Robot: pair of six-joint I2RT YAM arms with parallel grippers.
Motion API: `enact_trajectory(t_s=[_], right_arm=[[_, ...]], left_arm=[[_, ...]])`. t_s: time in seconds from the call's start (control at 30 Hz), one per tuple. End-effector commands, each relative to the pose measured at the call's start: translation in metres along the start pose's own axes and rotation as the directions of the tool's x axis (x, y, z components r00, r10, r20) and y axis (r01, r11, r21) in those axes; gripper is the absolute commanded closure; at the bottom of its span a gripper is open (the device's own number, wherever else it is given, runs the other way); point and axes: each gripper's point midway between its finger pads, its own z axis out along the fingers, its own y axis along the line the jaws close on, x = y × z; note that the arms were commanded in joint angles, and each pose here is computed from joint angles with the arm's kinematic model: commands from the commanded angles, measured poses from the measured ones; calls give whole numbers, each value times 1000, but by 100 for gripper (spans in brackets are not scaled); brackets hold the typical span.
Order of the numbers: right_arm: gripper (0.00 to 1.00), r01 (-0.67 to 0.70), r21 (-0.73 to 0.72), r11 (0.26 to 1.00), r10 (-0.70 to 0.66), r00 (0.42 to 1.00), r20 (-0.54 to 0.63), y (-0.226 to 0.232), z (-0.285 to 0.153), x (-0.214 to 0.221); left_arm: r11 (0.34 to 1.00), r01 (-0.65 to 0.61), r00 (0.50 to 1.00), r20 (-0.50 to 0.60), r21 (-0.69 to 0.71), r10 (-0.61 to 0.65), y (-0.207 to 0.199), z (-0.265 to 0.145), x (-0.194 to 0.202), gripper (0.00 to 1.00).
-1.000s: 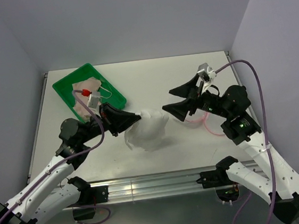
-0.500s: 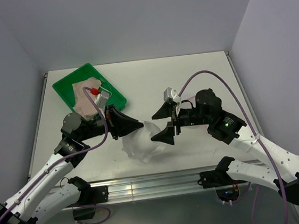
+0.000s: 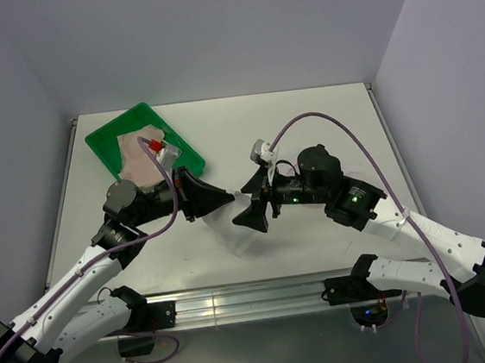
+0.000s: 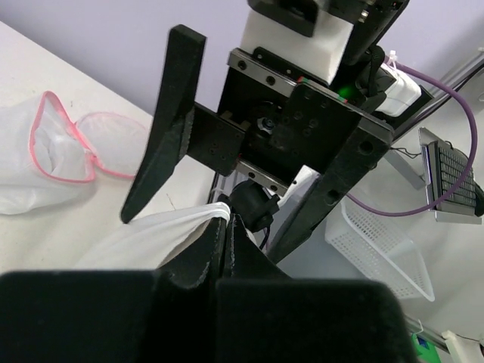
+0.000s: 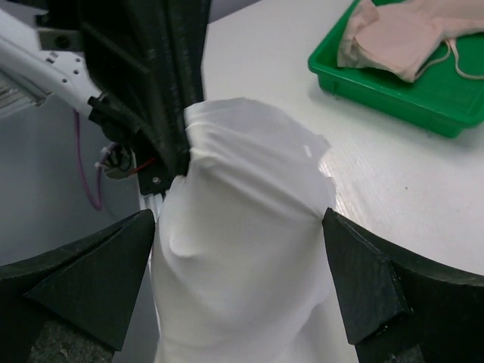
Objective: Place the bra in the laundry bag and zip it closed
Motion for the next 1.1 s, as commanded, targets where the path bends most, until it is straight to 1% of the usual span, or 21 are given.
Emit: enact_trajectory(t_s=[0.0,0.03,0.17,0.3,0.43,0.53,0.57,0.63,0.67,0.7,0.73,0.77,0.8,0.83,0.87,0.9,0.93,0.97,1.0,1.03,1.07], right_arm=[[0,-21,56,998,19,999,34,-5,5,-23],[0,-31,91,995,29,999,27,-11,8,-21],[0,-32,130,991,33,999,-5,-19,17,-11],[1,-12,110,994,15,999,-31,-18,20,-4],[7,8,65,998,-7,1000,-16,-9,17,-2],[21,17,-24,1000,-17,1000,25,8,13,-3],[35,23,-43,999,-21,999,40,11,13,-5],[56,3,-27,1000,-2,999,49,9,10,-5],[74,-9,-17,1000,10,999,47,7,9,-4],[80,-33,-1,999,33,998,47,2,7,-5],[83,-50,26,998,49,997,55,-3,6,-7],[88,-75,50,996,73,996,55,-9,4,-6],[91,-120,68,990,116,991,66,-14,2,-7],[93,-155,127,980,143,985,98,-30,-5,-12],[99,-221,171,960,202,971,125,-40,-10,-12],[100,-257,214,942,226,962,155,-51,-16,-14],[100,-289,273,918,235,948,213,-67,-31,-21],[100,-338,346,875,257,931,261,-83,-41,-20],[100,-356,385,851,252,921,296,-91,-51,-23],[100,-368,419,830,230,910,345,-97,-67,-30],[100,-391,457,799,224,898,378,-103,-78,-32]], left_arm=[[998,-46,997,57,52,43,-15,1,-16,100],[998,-42,998,58,53,39,-15,2,-16,100],[997,-39,998,55,66,36,-17,2,-14,100],[996,-44,998,50,74,40,-18,1,-14,100],[996,-47,998,47,81,44,-20,1,-14,100],[996,-41,998,44,73,38,-18,2,-14,100],[997,-45,998,51,64,42,-16,2,-15,100],[998,-45,998,49,43,43,-12,3,-15,100],[998,-49,998,52,33,47,-11,3,-17,98],[999,-50,997,64,7,49,-7,4,-20,94],[998,-61,996,68,-12,61,-5,3,-23,80],[997,-66,995,76,-26,68,-4,3,-25,68],[996,-73,992,96,-53,78,-2,2,-31,58],[993,-94,989,107,-71,101,-3,0,-36,37],[990,-104,986,123,-96,115,-2,-2,-40,30],[986,-108,983,137,-127,126,1,-3,-45,26],[975,-115,972,182,-191,150,6,-8,-56,23],[966,-93,972,187,-243,141,16,-11,-56,23],[954,-80,967,208,-290,145,24,-16,-58,25],[923,-43,955,257,-383,151,41,-23,-66,26],[901,-15,954,264,-434,143,53,-27,-64,26]])
